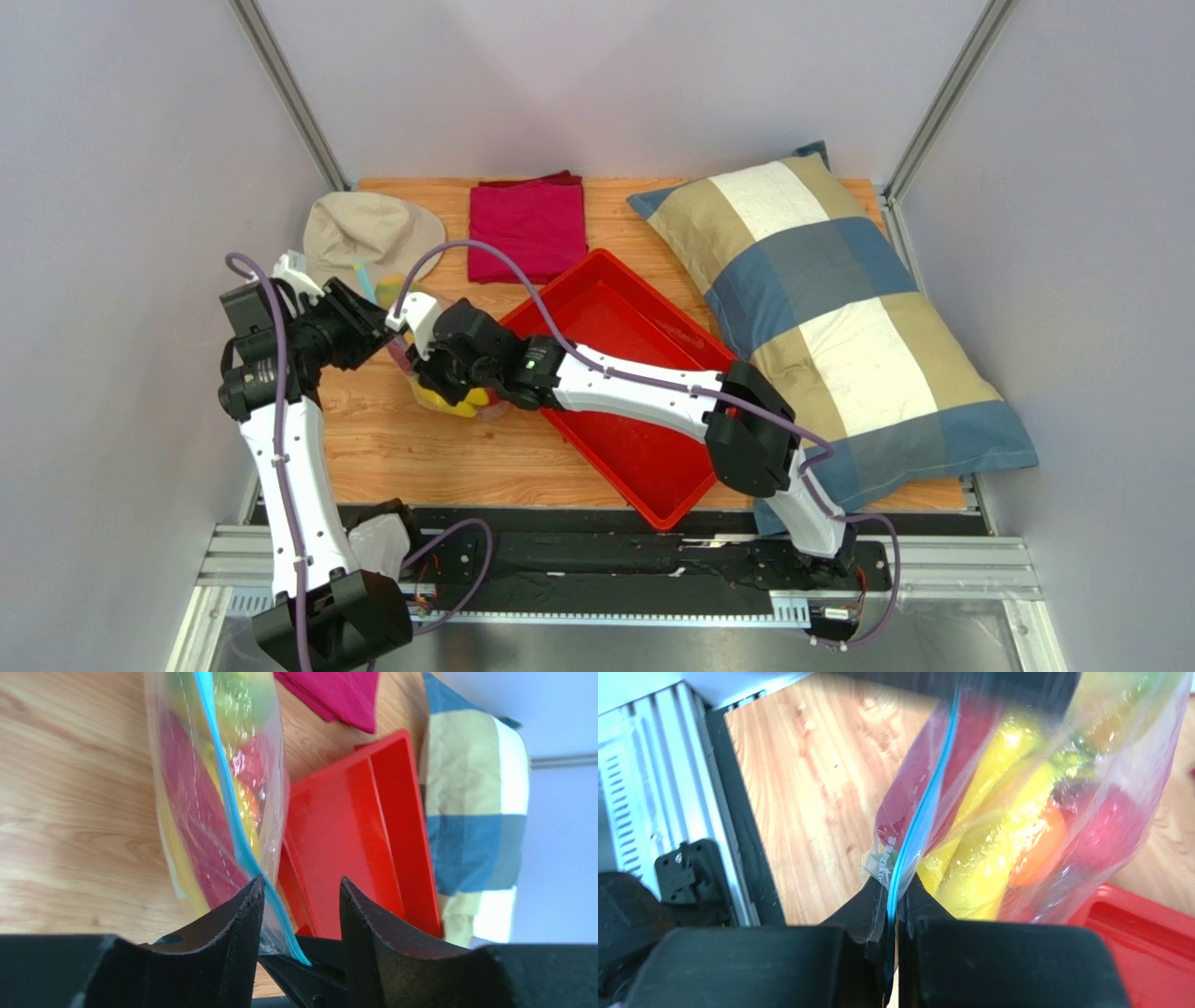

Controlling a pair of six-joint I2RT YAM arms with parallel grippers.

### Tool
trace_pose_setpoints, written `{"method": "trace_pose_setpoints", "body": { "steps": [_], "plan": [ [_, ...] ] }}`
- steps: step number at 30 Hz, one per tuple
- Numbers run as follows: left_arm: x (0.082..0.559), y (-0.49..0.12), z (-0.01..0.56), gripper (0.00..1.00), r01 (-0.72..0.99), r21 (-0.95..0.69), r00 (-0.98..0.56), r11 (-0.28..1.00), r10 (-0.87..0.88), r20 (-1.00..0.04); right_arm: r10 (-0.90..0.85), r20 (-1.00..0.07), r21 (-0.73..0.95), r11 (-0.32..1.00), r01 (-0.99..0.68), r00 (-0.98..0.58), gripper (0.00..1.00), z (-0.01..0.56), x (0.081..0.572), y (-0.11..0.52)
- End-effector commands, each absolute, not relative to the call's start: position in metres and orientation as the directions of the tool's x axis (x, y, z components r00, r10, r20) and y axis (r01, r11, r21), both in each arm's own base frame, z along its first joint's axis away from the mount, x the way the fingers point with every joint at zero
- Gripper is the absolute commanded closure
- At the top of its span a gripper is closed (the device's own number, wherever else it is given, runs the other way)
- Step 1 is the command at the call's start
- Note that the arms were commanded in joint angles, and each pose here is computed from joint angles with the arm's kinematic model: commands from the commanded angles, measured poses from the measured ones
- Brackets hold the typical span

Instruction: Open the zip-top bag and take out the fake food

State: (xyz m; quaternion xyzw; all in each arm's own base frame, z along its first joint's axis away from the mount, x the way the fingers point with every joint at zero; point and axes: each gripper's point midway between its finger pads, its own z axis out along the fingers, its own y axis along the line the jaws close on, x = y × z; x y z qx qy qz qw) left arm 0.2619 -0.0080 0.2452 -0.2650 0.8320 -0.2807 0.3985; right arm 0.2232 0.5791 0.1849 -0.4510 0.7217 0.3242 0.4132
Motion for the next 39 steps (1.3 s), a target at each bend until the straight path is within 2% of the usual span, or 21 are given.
{"method": "trace_pose_setpoints", "body": {
  "steps": [1, 3, 8, 9, 10, 12, 16, 20, 25, 28, 31, 32, 34, 35, 36, 38, 39],
  "plan": [
    [0.258, 0.017, 0.262, 0.5, -0.305, -0.576, -0.476, 0.759, -0.645, -0.598, -0.258, -0.938, 0.149, 0.311, -0.939, -0.234, 1.0, 0.24, 0.207, 0.58],
    [0.257, 0.029, 0.262, 0.45, -0.371, -0.551, -0.44, 0.747, -0.664, -0.604, -0.264, -0.933, 0.157, 0.31, -0.938, -0.243, 1.0, 0.236, 0.204, 0.575],
    [0.252, 0.044, 0.253, 0.43, -0.51, -0.519, -0.406, 0.687, -0.723, -0.559, -0.233, -0.937, 0.187, 0.294, -0.937, -0.26, 1.0, 0.246, 0.199, 0.571],
    [0.247, 0.058, 0.259, 0.43, -0.583, -0.484, -0.354, 0.652, -0.741, -0.571, -0.229, -0.937, 0.195, 0.288, -0.938, -0.265, 1.0, 0.247, 0.197, 0.572],
    [0.235, 0.061, 0.252, 0.43, -0.642, -0.446, -0.361, 0.624, -0.759, -0.542, -0.227, -0.937, 0.199, 0.281, -0.939, -0.267, 1.0, 0.249, 0.196, 0.573],
    [0.225, 0.075, 0.248, 0.42, -0.719, -0.382, -0.33, 0.581, -0.768, -0.549, -0.222, -0.937, 0.204, 0.274, -0.94, -0.268, 1.0, 0.252, 0.196, 0.575],
    [0.235, 0.077, 0.244, 0.42, -0.705, -0.404, -0.344, 0.583, -0.78, -0.523, -0.217, -0.937, 0.219, 0.242, -0.945, -0.273, 1.0, 0.256, 0.19, 0.579],
    [0.269, 0.063, 0.242, 0.45, -0.603, -0.504, -0.42, 0.618, -0.783, -0.458, -0.22, -0.934, 0.231, 0.225, -0.946, -0.281, 1.0, 0.253, 0.187, 0.579],
    [0.29, 0.068, 0.238, 0.47, -0.575, -0.51, -0.454, 0.639, -0.768, -0.451, -0.219, -0.935, 0.237, 0.198, -0.951, -0.278, 1.0, 0.258, 0.182, 0.581],
    [0.304, 0.068, 0.241, 0.52, -0.52, -0.536, -0.467, 0.665, -0.747, -0.473, -0.224, -0.935, 0.237, 0.183, -0.954, -0.275, 1.0, 0.26, 0.179, 0.58],
    [0.311, 0.069, 0.238, 0.65, -0.495, -0.532, -0.495, 0.687, -0.726, -0.477, -0.233, -0.934, 0.233, 0.177, -0.956, -0.27, 1.0, 0.259, 0.177, 0.576],
    [0.314, 0.069, 0.237, 0.77, -0.477, -0.528, -0.512, 0.702, -0.711, -0.483, -0.235, -0.933, 0.238, 0.171, -0.956, -0.274, 1.0, 0.259, 0.175, 0.575],
    [0.319, 0.068, 0.238, 0.89, -0.434, -0.532, -0.534, 0.727, -0.683, -0.499, -0.249, -0.924, 0.265, 0.134, -0.955, -0.291, 0.99, 0.26, 0.168, 0.572],
    [0.322, 0.064, 0.242, 0.96, -0.389, -0.541, -0.546, 0.746, -0.66, -0.517, -0.246, -0.916, 0.291, 0.132, -0.948, -0.316, 0.93, 0.263, 0.171, 0.569],
    [0.324, 0.062, 0.245, 0.98, -0.36, -0.548, -0.552, 0.755, -0.646, -0.527, -0.251, -0.907, 0.317, 0.12, -0.941, -0.337, 0.72, 0.266, 0.171, 0.564],
    [0.328, 0.051, 0.253, 1.0, -0.261, -0.576, -0.573, 0.775, -0.605, -0.554, -0.264, -0.881, 0.39, 0.061, -0.919, -0.392, 0.51, 0.272, 0.172, 0.552],
    [0.329, 0.046, 0.256, 1.0, -0.221, -0.589, -0.58, 0.778, -0.59, -0.562, -0.285, -0.869, 0.408, 0.049, -0.912, -0.404, 0.36, 0.273, 0.174, 0.542]
  ]
}}
